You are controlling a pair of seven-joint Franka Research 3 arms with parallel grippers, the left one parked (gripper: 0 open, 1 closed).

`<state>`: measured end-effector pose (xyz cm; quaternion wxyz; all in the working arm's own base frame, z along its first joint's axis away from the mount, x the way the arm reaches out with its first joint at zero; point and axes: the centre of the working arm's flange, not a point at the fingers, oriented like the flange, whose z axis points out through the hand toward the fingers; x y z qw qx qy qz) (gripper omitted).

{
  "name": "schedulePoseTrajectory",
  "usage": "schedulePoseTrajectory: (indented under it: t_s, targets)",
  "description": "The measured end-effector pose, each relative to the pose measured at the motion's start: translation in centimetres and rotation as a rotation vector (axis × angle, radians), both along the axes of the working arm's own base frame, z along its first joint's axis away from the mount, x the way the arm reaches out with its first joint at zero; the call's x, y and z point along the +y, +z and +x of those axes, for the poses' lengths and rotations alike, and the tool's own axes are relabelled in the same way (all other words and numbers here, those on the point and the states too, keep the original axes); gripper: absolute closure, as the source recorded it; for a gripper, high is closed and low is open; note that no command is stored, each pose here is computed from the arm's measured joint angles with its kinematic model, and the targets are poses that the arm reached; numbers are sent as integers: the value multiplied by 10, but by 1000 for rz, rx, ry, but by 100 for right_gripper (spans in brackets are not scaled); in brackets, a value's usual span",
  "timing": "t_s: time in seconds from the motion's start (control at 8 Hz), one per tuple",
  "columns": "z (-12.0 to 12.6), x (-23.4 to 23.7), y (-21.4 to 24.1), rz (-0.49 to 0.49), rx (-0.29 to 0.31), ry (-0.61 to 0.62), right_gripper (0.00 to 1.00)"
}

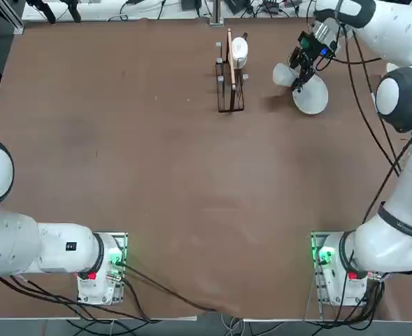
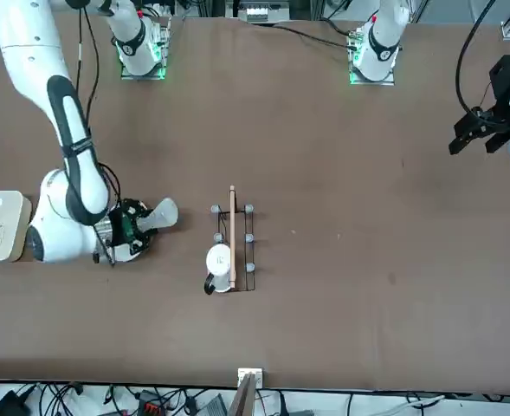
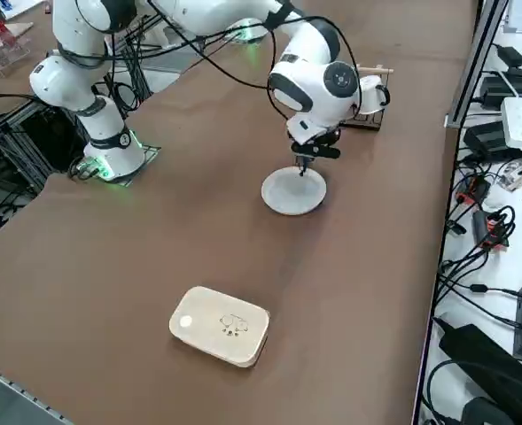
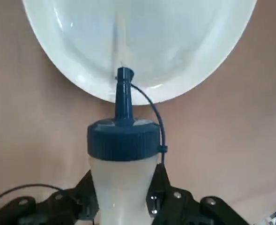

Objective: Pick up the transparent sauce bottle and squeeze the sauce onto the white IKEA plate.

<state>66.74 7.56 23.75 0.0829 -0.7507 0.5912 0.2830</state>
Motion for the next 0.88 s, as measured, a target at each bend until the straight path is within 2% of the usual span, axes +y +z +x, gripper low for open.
schedulePoseTrajectory:
  t_s: [0.38, 0.88]
  targets:
    - [3, -36, 1, 59, -36, -7, 52]
    - [-7, -49, 4, 94, 35, 12, 52]
